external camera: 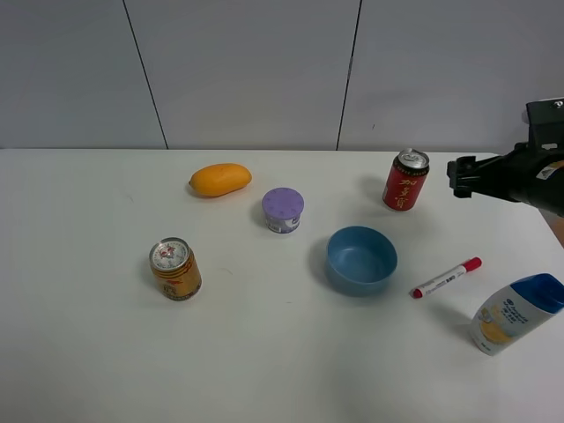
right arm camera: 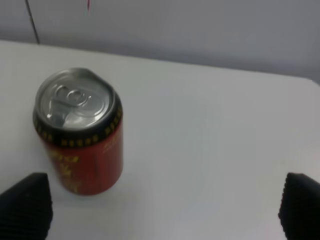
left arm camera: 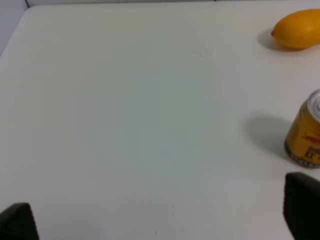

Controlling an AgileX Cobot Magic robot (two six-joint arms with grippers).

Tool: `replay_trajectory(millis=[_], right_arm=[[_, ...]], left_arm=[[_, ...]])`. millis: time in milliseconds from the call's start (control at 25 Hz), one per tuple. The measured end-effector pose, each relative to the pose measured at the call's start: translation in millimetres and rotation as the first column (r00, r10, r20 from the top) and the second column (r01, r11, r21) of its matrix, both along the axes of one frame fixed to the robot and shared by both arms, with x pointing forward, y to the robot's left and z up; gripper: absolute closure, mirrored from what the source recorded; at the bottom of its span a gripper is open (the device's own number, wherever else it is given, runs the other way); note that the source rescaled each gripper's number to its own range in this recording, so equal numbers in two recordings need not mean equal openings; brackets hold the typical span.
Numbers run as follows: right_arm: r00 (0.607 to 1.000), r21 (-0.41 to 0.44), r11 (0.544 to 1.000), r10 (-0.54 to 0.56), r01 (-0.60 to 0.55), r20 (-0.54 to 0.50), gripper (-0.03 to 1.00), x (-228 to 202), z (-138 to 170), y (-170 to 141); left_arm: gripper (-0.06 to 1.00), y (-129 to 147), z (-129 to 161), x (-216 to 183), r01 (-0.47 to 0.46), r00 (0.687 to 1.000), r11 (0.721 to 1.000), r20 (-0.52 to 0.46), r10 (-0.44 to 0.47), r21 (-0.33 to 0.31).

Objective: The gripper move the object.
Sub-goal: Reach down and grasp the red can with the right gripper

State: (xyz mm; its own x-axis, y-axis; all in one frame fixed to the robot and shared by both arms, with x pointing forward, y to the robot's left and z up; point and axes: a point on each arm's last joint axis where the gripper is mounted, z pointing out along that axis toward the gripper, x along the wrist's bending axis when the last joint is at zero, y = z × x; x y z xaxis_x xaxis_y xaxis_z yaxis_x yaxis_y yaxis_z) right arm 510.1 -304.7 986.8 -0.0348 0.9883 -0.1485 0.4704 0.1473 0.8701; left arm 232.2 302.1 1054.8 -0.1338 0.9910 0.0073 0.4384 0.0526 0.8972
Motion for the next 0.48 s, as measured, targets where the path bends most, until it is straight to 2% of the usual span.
replay_trajectory(millis=[120, 280, 480], right_arm=[[0.999, -0.012, 1.0, 0.007, -0.007, 0.037, 0.22, 1.9, -6.9, 0.1], [0.999, -0.044, 0.998, 0.042, -0.041, 0.023, 0.22, 13.4, -30.7, 1.4], [0.993, -0.031, 0.993, 0.112, -0.11, 0.039, 0.22, 25.9, -60.3, 13.1]], left_arm=[[-0.06, 0.0, 0.0, 0.0, 0.0, 1.0, 1.0, 0.0, 0.0, 0.0], [-0.06, 0.0, 0.0, 0.0, 0.0, 1.0, 1.0, 0.0, 0.0, 0.0], [-0.06, 0.0, 0.0, 0.0, 0.0, 1.0, 1.0, 0.0, 0.0, 0.0]])
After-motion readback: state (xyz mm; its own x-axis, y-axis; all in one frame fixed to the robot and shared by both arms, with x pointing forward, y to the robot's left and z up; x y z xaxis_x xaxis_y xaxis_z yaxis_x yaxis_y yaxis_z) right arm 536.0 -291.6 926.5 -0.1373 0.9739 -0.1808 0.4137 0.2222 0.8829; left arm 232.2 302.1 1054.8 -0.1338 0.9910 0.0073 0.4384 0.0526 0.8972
